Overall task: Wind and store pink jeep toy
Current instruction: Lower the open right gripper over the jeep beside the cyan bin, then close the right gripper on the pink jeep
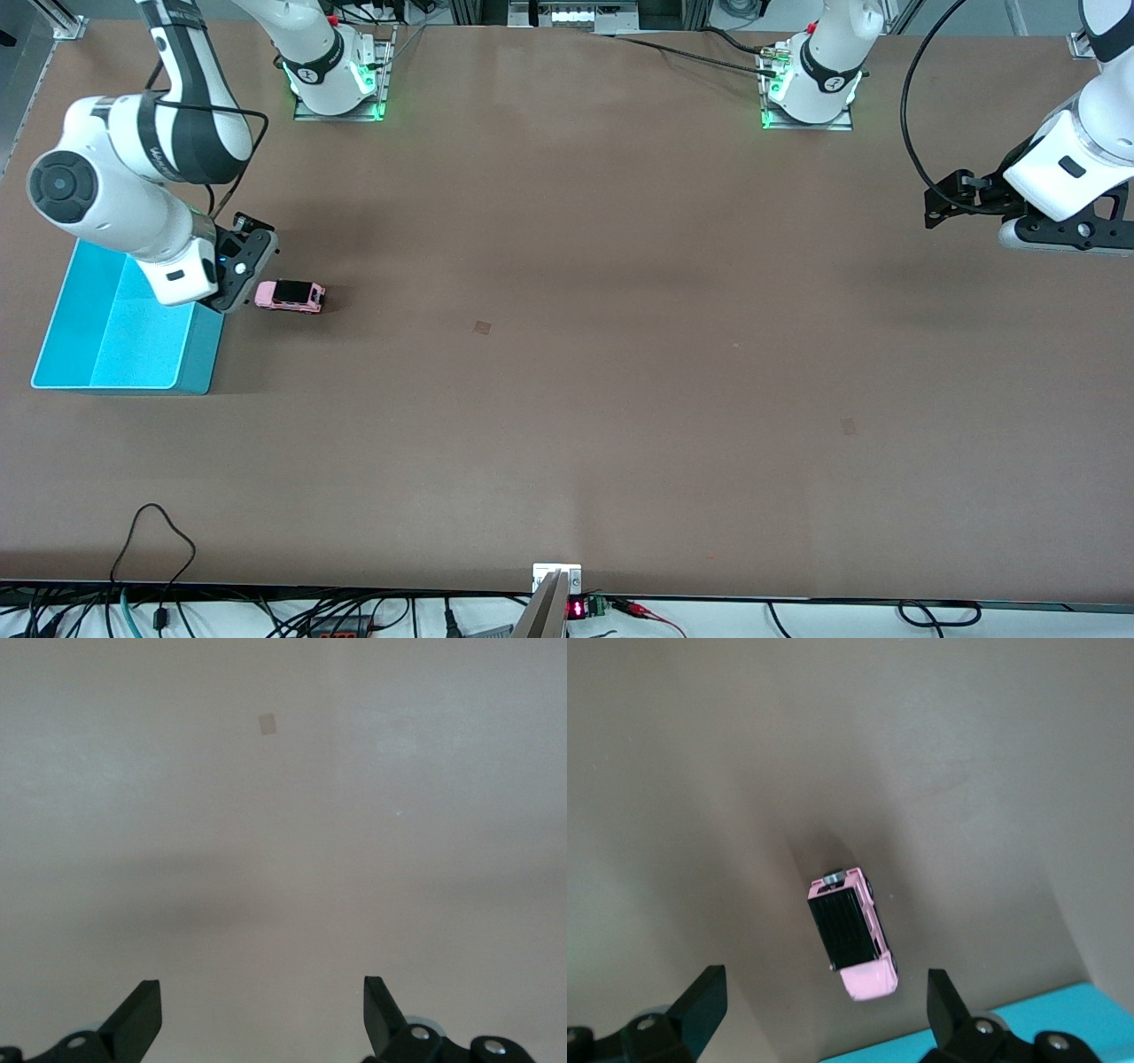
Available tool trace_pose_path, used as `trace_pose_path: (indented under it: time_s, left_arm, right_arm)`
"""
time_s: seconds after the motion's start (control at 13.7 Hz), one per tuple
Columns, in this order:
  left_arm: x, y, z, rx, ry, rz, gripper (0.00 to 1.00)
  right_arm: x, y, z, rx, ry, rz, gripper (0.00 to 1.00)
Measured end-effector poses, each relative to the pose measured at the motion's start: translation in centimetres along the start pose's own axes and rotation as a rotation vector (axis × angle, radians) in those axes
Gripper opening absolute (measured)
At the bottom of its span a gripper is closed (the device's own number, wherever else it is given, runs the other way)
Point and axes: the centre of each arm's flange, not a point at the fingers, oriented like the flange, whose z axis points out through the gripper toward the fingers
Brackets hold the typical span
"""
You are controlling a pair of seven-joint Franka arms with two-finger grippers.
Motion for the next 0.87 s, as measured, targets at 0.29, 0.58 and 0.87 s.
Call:
trace_pose_path:
  time_s: [0.29,0.58,0.87]
  left_arm:
    - [-0.1,0.1,0.0,0.000,-0.005,0.003,1.00]
    - [-0.1,0.3,0.0,0.000,-0.006,0.006,1.00]
    - [-0.1,0.6,-0.1,0.001,-0.005,0.011,1.00]
  right_arm:
    - [-0.7,-0.1,4.1,-0.031,0.012,-0.141,1.00]
    - [-2.4,1.6,8.4,-0.038,0.012,-0.194,1.00]
    - [-2.8,2.1,11.6,-0.037,0.009,-0.220,1.00]
